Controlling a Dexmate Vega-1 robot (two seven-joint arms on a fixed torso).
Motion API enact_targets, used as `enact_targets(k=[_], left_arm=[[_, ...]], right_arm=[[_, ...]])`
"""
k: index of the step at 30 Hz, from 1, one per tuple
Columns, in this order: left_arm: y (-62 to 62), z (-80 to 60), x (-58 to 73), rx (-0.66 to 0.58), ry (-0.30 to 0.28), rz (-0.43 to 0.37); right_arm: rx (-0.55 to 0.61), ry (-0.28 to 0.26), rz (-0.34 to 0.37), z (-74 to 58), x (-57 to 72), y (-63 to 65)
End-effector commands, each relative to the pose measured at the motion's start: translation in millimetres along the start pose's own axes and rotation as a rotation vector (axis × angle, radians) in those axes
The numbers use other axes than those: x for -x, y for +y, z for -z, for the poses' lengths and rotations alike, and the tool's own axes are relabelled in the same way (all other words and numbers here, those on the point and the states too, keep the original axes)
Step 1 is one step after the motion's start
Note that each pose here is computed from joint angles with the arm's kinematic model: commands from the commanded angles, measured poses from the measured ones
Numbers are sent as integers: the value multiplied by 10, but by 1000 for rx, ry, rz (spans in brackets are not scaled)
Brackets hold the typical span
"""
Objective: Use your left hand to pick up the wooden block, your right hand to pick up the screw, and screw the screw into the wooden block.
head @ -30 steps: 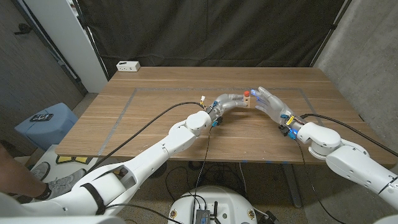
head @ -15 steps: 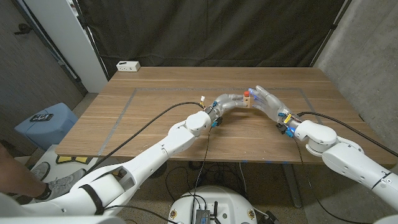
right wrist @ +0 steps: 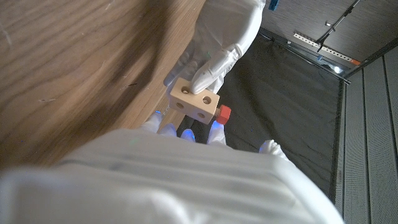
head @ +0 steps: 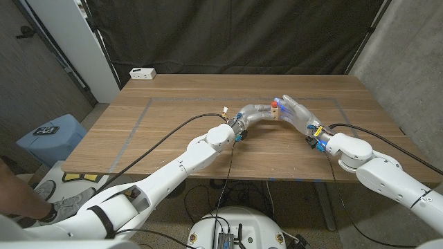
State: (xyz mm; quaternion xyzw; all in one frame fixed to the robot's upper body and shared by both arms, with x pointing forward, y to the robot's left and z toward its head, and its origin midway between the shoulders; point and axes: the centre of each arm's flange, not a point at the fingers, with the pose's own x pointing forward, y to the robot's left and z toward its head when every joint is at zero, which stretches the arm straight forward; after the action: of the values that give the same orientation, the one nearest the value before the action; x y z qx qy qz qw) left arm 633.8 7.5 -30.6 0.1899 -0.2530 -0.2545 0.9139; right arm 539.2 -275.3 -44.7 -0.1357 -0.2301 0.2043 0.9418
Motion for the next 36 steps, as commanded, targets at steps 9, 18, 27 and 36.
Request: enact_targets(k=[9, 18, 27, 36], left_arm=[[32, 16, -23, 2, 6, 2], [36, 22, -28, 5, 9, 5], [45, 29, -23, 7, 9, 2], [41, 35, -28, 9, 8, 4]], right_arm=[[9, 4, -6, -23, 14, 23], [2, 13, -1, -15, 25, 31], [6, 22, 1, -10, 47, 30], [9, 26, 4, -26, 86, 39]])
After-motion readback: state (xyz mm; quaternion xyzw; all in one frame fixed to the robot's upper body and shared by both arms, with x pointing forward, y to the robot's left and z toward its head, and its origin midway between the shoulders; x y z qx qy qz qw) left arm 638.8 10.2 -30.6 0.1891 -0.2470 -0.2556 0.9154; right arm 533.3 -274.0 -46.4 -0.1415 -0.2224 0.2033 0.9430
